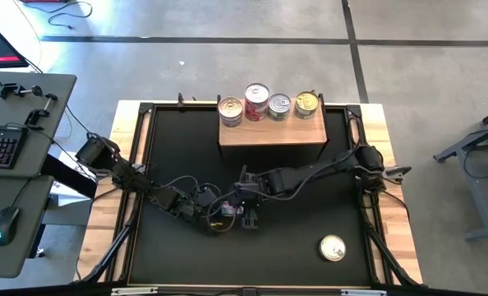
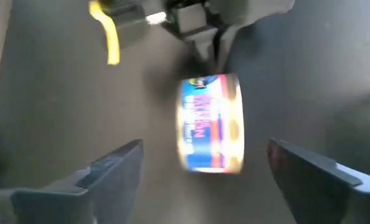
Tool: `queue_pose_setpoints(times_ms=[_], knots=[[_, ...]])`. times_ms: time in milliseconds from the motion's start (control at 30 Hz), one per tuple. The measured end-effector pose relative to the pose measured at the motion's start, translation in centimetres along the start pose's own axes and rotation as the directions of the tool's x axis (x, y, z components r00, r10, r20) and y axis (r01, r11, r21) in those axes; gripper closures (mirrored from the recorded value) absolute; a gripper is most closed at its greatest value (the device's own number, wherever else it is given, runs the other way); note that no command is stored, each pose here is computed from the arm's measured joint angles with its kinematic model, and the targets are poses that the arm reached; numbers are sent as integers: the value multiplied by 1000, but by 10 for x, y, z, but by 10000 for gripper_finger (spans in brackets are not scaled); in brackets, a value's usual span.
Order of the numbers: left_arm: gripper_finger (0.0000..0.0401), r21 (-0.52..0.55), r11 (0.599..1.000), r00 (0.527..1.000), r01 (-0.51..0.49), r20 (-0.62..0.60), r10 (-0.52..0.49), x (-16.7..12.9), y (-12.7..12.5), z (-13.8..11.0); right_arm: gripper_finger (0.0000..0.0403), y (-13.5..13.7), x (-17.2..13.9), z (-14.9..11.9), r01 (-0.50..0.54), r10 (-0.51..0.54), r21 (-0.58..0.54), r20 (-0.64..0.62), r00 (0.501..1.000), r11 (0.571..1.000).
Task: Stack canned seafood by type on shelf
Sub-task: Stack the blue-pink tuna can on top of the blue-pink tuna can on the shelf
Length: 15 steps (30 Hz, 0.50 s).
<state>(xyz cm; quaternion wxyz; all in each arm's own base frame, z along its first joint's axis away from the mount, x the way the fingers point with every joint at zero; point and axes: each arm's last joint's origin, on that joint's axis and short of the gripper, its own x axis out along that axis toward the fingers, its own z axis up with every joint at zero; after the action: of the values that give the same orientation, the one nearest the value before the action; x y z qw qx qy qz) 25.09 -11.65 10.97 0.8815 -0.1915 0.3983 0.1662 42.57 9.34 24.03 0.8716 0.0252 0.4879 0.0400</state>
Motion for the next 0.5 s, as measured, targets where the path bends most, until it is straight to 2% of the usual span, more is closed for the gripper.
queue_pose_setpoints(times_ms=[100,233,500], knots=[[401,4,1000,1000,1,-1,-1,0,0,0,65,-2,8,0,62,-61,-32,10,998,998],[401,5,1000,1000,2,-2,-2,0,0,0,64,-3,16,0,76,-76,-12,20,997,997],[401,-26,1000,1000,3,-1,-3,0,0,0,63,0,35,-6,16,-17,-33,-36,999,999]])
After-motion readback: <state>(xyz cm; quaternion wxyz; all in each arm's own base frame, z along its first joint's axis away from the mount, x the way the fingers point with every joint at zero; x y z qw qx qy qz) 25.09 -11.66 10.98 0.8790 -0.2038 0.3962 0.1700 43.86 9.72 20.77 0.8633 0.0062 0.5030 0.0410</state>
